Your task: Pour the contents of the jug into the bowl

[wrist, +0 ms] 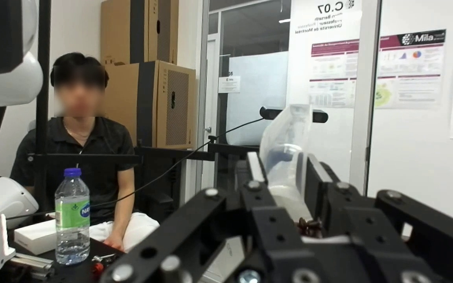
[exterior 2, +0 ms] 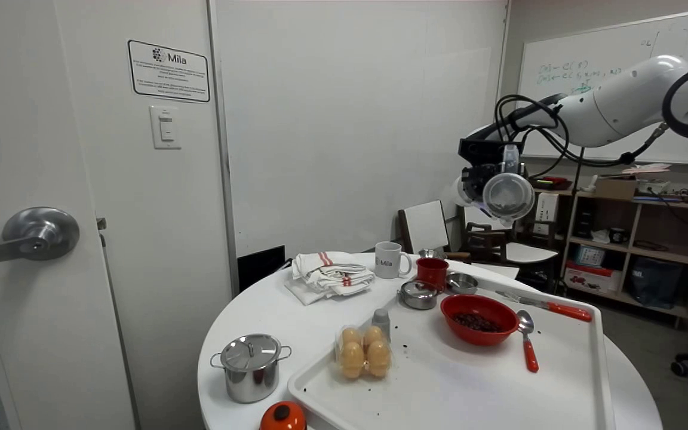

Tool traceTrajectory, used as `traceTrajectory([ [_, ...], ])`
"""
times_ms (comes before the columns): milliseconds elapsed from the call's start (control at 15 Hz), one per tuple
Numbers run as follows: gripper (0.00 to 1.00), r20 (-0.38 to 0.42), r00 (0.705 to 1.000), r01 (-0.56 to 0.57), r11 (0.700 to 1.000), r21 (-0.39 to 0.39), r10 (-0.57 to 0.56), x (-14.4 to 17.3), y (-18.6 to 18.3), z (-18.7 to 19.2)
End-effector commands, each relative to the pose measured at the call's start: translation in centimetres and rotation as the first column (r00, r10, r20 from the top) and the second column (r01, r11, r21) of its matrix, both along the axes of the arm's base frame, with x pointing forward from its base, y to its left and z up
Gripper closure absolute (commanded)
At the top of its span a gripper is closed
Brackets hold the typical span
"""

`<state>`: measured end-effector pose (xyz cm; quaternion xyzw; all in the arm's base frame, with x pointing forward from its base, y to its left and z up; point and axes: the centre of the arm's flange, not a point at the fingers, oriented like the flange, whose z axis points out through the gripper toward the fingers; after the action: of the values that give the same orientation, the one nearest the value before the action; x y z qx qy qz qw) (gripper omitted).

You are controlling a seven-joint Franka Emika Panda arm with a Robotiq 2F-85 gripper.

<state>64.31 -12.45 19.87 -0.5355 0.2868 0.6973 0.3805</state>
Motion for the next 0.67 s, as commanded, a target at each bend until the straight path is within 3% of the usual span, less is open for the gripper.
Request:
traceTrajectory([
  [0, 0.91, -0.036, 0.999, 0.014, 0.998, 0.066, -0.012, 1.58, -1.17, -0.08],
  [600, 0.91, -0.075, 0.996, 0.048, 0.991, 0.122, -0.039, 1.8, -1.64, -0.17],
])
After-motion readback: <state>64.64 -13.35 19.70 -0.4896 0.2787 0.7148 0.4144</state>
